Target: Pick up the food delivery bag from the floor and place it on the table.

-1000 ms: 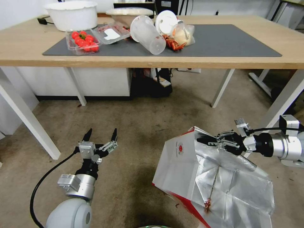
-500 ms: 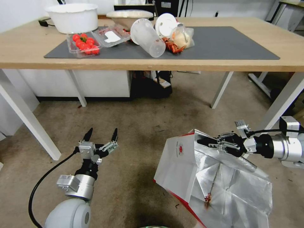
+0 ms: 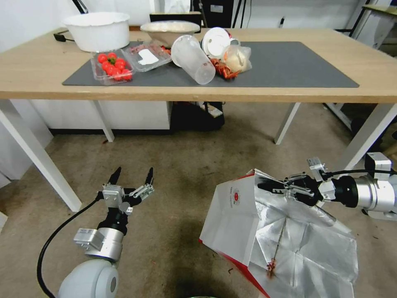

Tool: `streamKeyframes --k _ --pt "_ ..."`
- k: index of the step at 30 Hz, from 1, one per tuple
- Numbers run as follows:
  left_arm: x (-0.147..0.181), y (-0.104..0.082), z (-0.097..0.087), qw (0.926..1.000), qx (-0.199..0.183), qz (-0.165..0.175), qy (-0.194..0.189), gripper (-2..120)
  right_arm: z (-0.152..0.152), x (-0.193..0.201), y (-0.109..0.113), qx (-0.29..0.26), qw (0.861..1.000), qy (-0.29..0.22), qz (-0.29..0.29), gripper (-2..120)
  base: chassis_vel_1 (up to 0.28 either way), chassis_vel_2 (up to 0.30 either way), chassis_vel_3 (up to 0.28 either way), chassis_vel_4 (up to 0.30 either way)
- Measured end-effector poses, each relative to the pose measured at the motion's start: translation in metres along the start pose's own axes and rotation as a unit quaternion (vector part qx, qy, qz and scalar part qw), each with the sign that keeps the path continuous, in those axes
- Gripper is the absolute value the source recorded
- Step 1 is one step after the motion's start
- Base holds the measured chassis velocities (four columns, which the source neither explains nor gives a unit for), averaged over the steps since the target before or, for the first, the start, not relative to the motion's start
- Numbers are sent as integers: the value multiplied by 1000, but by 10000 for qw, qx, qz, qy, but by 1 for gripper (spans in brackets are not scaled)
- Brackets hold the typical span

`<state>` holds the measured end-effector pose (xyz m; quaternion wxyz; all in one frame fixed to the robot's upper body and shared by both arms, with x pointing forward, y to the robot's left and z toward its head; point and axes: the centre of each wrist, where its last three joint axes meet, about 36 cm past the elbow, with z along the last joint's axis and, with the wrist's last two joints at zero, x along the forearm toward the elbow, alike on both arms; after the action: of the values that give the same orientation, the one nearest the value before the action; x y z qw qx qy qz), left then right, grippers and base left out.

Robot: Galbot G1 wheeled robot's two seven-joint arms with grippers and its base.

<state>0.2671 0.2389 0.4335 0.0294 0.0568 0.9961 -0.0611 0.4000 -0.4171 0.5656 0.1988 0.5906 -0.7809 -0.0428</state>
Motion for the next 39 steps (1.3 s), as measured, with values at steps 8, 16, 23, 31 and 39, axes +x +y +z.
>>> streamKeyframes --k 8,16,23,31,39 --pt "1 0 0 10000 0 -7 7 99 0 0 0 -16 10000 -1 -38 0 0 0 0 0" --pt "2 0 -2 10000 -14 -14 1 99 0 -1 1 -35 10000 3 -79 0 0 0 0 0" --pt "2 0 -4 10000 -21 -19 -10 99 -1 -1 1 -50 9999 -3 -104 0 0 0 0 0" --pt "3 -1 -5 10000 -19 -30 -8 99 -2 -2 2 -63 9999 -7 -136 0 0 0 0 0" --pt "3 -1 -6 10000 -23 -39 -6 99 -1 -3 3 -80 9998 0 -171 0 0 0 0 0"
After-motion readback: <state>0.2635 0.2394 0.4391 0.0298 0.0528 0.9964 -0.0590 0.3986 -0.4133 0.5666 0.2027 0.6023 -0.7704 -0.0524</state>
